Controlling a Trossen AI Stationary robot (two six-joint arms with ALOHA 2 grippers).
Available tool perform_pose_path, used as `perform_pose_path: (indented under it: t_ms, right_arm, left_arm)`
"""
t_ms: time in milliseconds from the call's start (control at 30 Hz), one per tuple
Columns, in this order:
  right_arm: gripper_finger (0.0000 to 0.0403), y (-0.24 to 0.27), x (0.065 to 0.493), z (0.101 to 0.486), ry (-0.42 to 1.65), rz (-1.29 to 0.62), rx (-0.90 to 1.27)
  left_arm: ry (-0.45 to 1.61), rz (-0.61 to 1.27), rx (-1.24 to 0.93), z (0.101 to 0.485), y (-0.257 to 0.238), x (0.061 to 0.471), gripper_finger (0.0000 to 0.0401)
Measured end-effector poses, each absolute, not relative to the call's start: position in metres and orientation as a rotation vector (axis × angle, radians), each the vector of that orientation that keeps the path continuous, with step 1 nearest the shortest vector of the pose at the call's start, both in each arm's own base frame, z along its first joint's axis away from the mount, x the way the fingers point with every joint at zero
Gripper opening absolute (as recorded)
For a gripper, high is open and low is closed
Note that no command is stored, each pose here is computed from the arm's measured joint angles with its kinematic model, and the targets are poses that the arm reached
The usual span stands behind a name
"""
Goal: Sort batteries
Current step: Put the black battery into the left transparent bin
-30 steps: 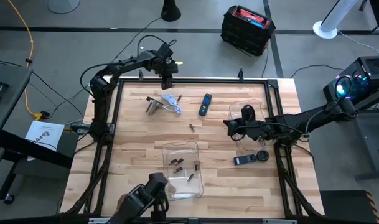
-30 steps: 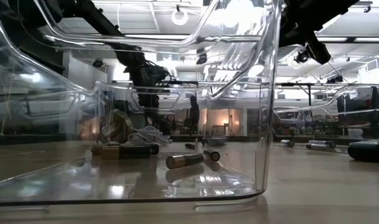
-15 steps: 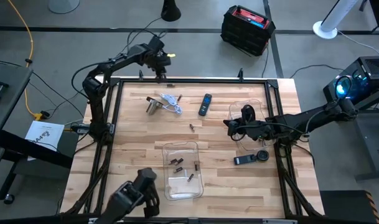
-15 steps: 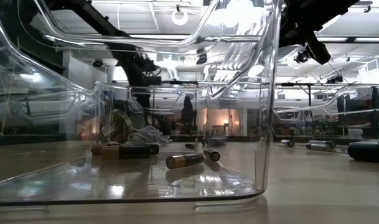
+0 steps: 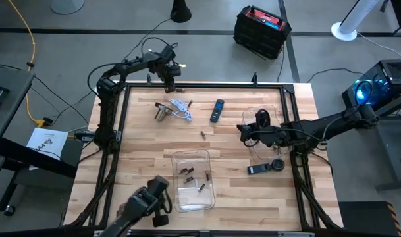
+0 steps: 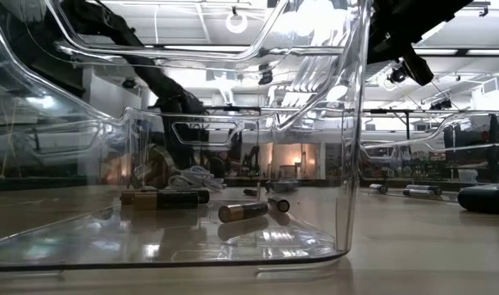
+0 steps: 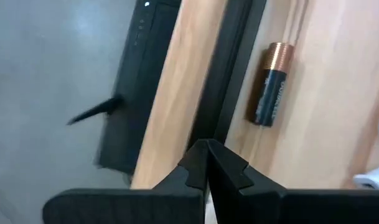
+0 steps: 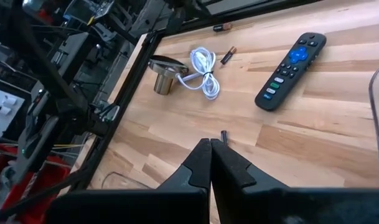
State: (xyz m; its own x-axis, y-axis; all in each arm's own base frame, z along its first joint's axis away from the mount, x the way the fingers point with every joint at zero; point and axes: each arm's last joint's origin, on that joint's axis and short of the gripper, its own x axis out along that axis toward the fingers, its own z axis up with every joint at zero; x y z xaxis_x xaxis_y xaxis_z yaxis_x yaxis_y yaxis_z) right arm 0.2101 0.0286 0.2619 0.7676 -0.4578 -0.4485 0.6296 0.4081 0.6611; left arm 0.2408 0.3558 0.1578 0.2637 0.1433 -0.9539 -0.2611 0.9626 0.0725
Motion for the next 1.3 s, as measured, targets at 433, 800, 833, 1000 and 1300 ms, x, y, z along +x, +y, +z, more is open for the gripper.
perform_pose_path:
  t_ms: [433,800,833,1000,1300]
  right_arm:
    - [0.0,0.029,0.211,0.263,0.2,-0.672,0.964]
    - [0.0,0.029,0.211,0.263,0.204,-0.673,0.958]
    - [0.0,0.029,0.211,0.263,0.205,-0.674,0.957]
    - [0.0,0.029,0.211,0.262,0.211,-0.677,0.952]
    - [0.0,0.029,0.211,0.262,0.212,-0.677,0.95]
  left_arm:
    - [1.252,0.261,0.067,0.158,0.336,0.284,0.0]
    - [1.231,0.274,0.133,0.171,0.33,0.291,0.0]
    - [1.233,0.268,0.138,0.171,0.33,0.291,0.0]
    - [1.24,0.237,0.091,0.163,0.33,0.289,0.0]
    - [1.215,0.164,0.002,0.159,0.326,0.287,0.0]
